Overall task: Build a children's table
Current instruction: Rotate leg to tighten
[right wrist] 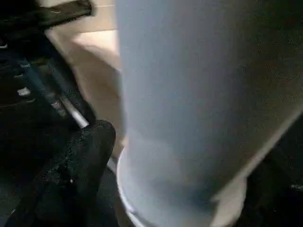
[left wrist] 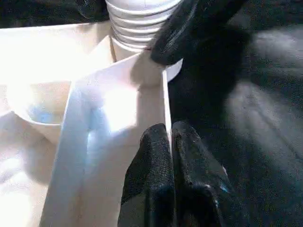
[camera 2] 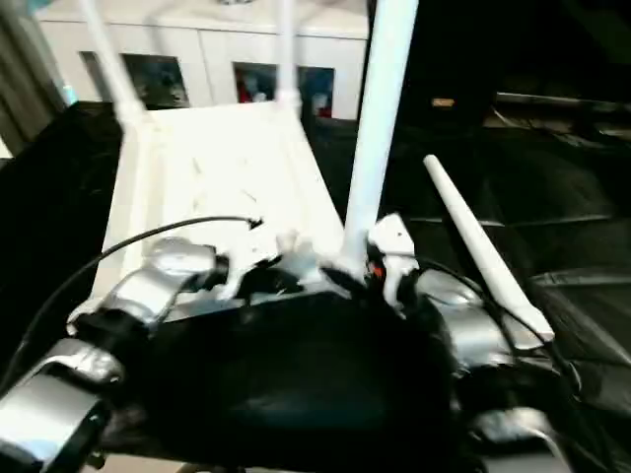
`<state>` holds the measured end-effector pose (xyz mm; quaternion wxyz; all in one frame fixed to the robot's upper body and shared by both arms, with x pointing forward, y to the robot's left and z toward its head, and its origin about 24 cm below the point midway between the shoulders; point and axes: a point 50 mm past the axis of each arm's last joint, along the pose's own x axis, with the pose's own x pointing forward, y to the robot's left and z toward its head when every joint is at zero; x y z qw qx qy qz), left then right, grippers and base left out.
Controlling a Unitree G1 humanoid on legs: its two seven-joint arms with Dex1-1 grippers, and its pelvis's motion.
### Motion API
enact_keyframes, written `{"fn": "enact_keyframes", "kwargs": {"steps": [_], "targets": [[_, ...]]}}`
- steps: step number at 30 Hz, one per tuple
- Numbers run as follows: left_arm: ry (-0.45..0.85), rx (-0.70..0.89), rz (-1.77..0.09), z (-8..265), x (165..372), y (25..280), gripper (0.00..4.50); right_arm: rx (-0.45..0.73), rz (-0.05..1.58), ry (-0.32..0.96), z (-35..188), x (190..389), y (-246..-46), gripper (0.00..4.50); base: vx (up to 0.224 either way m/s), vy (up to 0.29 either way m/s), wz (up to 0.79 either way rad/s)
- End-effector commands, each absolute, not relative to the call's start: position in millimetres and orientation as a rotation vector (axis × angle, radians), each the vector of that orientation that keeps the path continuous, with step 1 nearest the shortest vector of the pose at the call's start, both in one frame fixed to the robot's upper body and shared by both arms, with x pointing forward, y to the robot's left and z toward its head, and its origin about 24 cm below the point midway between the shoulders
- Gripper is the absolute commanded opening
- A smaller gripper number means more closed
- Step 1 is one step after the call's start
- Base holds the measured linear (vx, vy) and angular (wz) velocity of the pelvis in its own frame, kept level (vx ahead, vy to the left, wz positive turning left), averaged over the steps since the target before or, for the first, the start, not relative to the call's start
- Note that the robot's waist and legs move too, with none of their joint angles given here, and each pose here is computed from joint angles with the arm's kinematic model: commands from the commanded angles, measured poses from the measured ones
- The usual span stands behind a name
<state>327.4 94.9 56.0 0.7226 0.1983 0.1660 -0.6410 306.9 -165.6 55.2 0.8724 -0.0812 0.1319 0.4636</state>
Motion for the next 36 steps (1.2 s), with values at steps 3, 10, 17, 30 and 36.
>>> {"fn": "enact_keyframes", "kwargs": {"steps": [3,10,17,30,36], "targets": [[0.286,0.448,-1.552,69.0,320.0,88.8,0.0,-0.184,1.103,0.299,65.1,295.6,-162.3,3.84,0.0,0.0,0.0],[0.29,0.447,-1.548,69.6,320.0,92.8,0.0,-0.157,1.121,0.316,62.1,291.5,-159.4,3.31,0.0,0.0,0.0],[0.289,0.446,-1.546,69.4,319.8,92.2,0.0,-0.143,1.135,0.339,59.1,286.5,-157.4,2.79,0.0,0.0,0.0],[0.314,0.418,-1.159,68.2,350.6,60.7,0.0,0.005,0.453,0.433,11.4,316.0,-146.0,2.66,0.0,0.0,0.0],[0.309,0.383,-1.032,75.3,358.9,27.7,0.0,0.052,0.3,0.45,4.7,333.5,-115.5,2.66,0.0,0.0,0.0]]}}
